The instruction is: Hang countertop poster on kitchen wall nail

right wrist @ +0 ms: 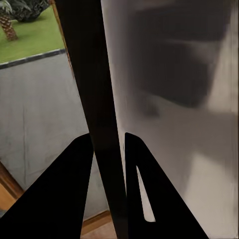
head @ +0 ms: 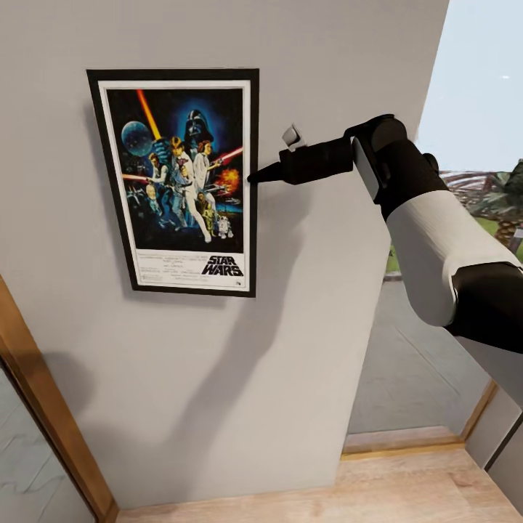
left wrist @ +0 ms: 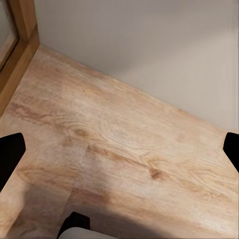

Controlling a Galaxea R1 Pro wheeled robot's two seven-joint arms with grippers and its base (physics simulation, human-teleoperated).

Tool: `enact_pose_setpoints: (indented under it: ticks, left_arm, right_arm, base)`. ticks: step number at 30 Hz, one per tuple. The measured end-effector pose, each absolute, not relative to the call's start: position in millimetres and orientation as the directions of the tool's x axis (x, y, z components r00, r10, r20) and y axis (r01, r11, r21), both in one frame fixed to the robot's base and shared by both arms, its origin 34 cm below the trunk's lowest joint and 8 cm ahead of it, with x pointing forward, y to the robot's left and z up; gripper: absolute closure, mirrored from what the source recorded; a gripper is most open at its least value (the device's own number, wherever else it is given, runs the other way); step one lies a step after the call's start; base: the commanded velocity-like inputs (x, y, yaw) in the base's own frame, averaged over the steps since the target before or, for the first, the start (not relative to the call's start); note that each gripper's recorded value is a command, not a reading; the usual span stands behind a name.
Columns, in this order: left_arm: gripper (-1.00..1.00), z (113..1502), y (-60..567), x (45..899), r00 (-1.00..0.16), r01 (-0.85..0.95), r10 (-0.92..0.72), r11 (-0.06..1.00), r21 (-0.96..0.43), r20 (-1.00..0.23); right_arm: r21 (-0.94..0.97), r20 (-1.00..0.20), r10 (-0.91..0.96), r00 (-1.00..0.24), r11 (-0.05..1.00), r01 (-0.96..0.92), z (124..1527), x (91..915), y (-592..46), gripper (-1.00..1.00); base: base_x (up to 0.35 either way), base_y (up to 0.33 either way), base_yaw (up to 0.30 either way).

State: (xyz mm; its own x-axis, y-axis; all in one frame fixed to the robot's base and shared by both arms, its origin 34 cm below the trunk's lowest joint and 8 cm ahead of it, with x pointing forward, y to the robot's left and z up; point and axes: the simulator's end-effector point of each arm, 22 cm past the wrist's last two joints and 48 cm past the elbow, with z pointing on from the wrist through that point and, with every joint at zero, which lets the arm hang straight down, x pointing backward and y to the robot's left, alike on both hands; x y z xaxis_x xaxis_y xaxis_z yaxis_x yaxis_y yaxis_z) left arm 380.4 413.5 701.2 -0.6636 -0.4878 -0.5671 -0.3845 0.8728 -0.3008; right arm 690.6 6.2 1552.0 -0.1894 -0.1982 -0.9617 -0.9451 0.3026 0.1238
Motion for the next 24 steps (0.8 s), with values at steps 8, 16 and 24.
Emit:
enact_pose_setpoints:
  ticks: [8,16,24]
  left_arm:
    - [-1.0,701.1,414.0,380.6,-0.663,-0.385,-0.488,0.873,-0.3,-0.567]
    - [-1.0,701.0,413.7,380.6,-0.663,-0.385,-0.488,0.873,-0.301,-0.567]
    - [-1.0,701.1,414.0,380.8,-0.664,-0.385,-0.488,0.873,-0.3,-0.567]
  right_arm:
    - [0.124,-0.962,-0.198,-0.19,0.303,-0.945,1551.7,691.2,6.2,1.0]
    - [0.124,-0.962,-0.198,-0.19,0.303,-0.945,1551.6,691.3,6.2,1.0]
    - [0.123,-0.962,-0.198,-0.189,0.303,-0.945,1551.9,691.2,6.2,1.0]
  base:
    - [0.075,0.0,0.0]
    - [0.008,0.0,0.0]
    - [0.0,0.0,0.0]
